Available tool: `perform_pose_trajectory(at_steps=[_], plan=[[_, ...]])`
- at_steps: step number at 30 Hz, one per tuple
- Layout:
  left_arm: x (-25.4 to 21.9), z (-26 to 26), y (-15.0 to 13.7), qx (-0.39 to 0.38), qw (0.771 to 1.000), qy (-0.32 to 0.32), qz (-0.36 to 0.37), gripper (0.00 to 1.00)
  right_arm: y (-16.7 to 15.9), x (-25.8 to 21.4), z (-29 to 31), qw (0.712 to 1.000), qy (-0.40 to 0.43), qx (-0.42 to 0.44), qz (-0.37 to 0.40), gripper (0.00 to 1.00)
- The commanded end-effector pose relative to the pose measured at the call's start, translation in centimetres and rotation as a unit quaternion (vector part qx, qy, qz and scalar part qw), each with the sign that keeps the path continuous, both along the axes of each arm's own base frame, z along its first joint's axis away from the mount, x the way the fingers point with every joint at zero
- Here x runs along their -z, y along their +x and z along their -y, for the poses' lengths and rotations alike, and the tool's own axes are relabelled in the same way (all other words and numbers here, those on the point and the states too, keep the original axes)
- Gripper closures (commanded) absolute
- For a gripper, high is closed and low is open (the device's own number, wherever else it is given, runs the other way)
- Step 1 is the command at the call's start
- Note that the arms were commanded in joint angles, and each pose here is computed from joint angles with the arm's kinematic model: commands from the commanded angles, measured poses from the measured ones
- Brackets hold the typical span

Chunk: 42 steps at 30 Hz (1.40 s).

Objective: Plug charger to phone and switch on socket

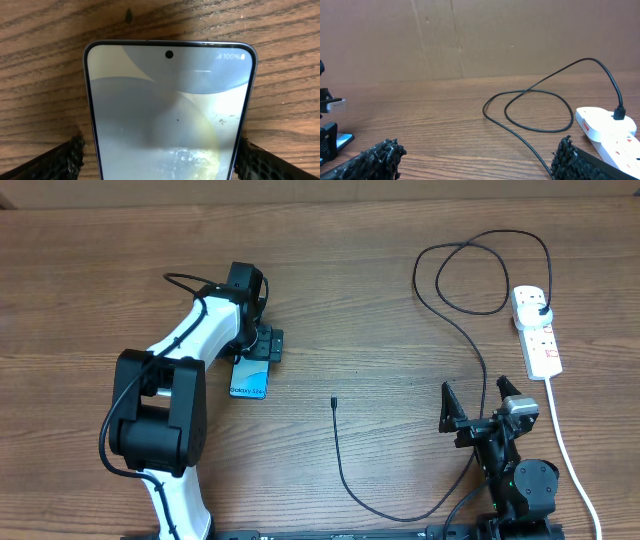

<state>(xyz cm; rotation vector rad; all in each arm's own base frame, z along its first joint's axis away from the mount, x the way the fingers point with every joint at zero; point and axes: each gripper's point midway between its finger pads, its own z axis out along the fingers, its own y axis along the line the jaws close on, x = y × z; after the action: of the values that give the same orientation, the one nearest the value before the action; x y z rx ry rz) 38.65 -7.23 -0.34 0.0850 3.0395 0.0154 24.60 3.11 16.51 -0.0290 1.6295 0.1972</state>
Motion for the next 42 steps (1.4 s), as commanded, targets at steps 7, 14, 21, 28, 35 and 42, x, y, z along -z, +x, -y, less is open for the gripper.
perform_pose_trajectory(at_steps=[7, 14, 21, 28, 35, 42], plan=[[4.4, -0.8, -3.6, -0.012, 0.997, 0.017, -0.070, 0.00, 0.0, 0.4, -0.1, 1.000, -0.002, -0.003, -0.003, 0.00], [4.4, -0.8, -3.4, -0.009, 0.998, 0.016, -0.066, 0.02, 0.0, 0.4, -0.1, 1.000, -0.002, -0.003, -0.003, 0.00], [4.4, -0.7, -3.2, -0.007, 0.998, 0.016, -0.063, 0.14, 0.0, 0.4, -0.1, 1.000, -0.002, -0.003, -0.003, 0.00], [4.4, -0.7, -3.2, -0.007, 0.998, 0.015, -0.062, 0.12, 0.0, 0.4, -0.1, 1.000, -0.002, -0.003, -0.003, 0.00], [4.4, -0.8, -3.7, -0.007, 0.997, 0.017, -0.072, 0.01, 0.0, 0.4, -0.1, 1.000, -0.002, -0.003, -0.003, 0.00], [4.4, -0.9, -4.3, 0.011, 0.996, 0.020, -0.085, 0.09, 0.0, 0.4, -0.1, 1.000, -0.002, -0.003, -0.003, 0.00]])
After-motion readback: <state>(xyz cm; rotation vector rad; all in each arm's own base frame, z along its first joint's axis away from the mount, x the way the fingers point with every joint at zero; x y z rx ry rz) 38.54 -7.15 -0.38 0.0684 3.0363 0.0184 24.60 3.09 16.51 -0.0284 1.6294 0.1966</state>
